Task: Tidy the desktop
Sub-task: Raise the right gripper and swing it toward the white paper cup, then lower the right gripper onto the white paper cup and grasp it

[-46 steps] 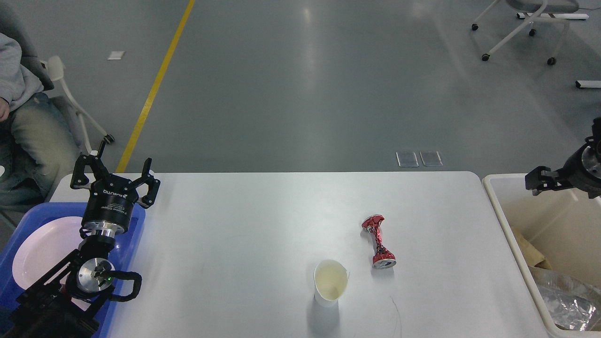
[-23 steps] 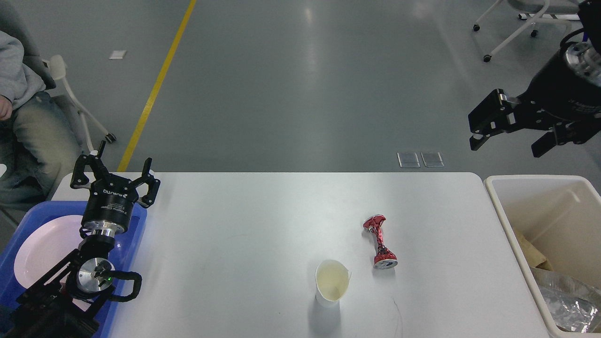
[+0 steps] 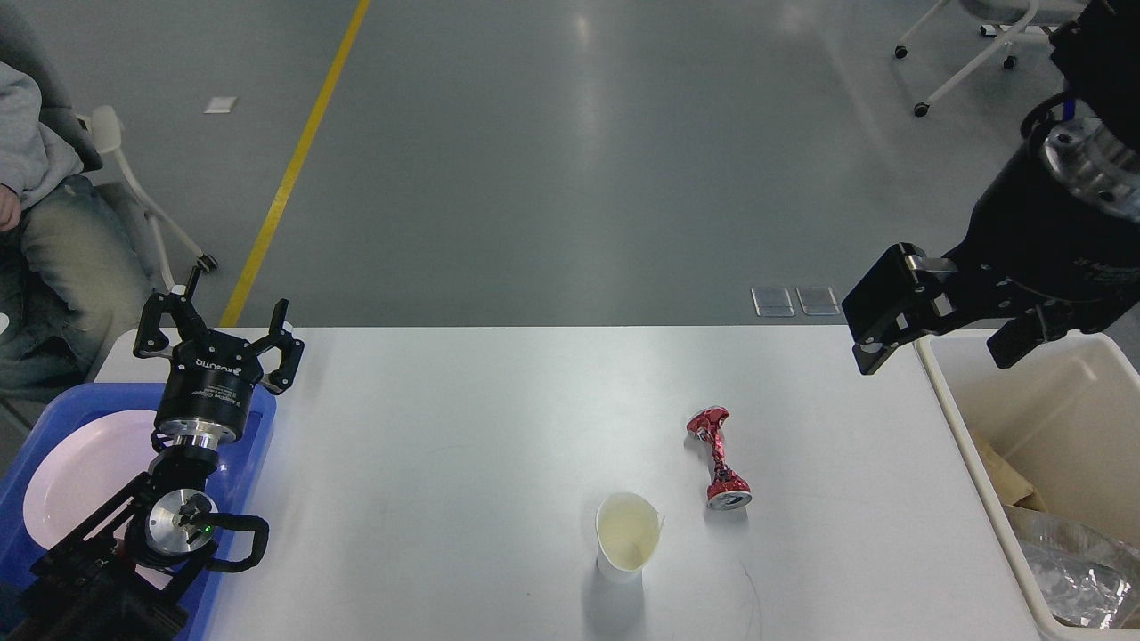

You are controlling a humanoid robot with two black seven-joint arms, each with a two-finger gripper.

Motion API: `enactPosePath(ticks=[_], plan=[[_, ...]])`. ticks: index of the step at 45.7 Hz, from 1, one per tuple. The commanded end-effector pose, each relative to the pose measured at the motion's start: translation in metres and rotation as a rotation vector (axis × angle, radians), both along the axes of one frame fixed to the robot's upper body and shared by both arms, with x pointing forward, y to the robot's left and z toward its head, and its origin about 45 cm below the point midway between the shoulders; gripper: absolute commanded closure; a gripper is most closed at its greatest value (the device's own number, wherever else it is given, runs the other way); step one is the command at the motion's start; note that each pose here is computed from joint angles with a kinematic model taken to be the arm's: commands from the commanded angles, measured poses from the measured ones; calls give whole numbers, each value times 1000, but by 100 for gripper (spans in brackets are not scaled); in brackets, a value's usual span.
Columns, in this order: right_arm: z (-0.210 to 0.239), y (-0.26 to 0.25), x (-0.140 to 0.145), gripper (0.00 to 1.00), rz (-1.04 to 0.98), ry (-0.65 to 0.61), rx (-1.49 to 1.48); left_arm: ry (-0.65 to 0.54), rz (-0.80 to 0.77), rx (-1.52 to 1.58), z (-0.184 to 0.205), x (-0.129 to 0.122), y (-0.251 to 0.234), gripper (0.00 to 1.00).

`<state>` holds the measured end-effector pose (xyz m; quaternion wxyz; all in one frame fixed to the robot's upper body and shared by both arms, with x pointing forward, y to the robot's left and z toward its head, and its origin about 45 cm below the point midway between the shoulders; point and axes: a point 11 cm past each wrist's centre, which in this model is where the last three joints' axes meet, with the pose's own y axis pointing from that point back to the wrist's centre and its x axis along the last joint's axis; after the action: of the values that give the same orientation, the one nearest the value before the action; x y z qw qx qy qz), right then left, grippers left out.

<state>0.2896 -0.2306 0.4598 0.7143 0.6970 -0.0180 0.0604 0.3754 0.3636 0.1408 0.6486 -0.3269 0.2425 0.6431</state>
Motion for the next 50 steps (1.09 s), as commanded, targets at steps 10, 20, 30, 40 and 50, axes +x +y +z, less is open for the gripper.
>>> enactPosePath(ticks=[10,20,30,40,50], plan=[[-37,3,14,0,-59,16,45,0,0,0,0,0,0,4],[-135,33,20,2,-30,109,84,0,0,0,0,0,0,4],[-217,69,16,7,-9,120,117,0,0,0,0,0,0,4],[-295,82,2,5,-50,43,120,0,0,0,0,0,0,4],[-319,89,3,6,-98,-4,143,0,0,0,0,0,0,4]])
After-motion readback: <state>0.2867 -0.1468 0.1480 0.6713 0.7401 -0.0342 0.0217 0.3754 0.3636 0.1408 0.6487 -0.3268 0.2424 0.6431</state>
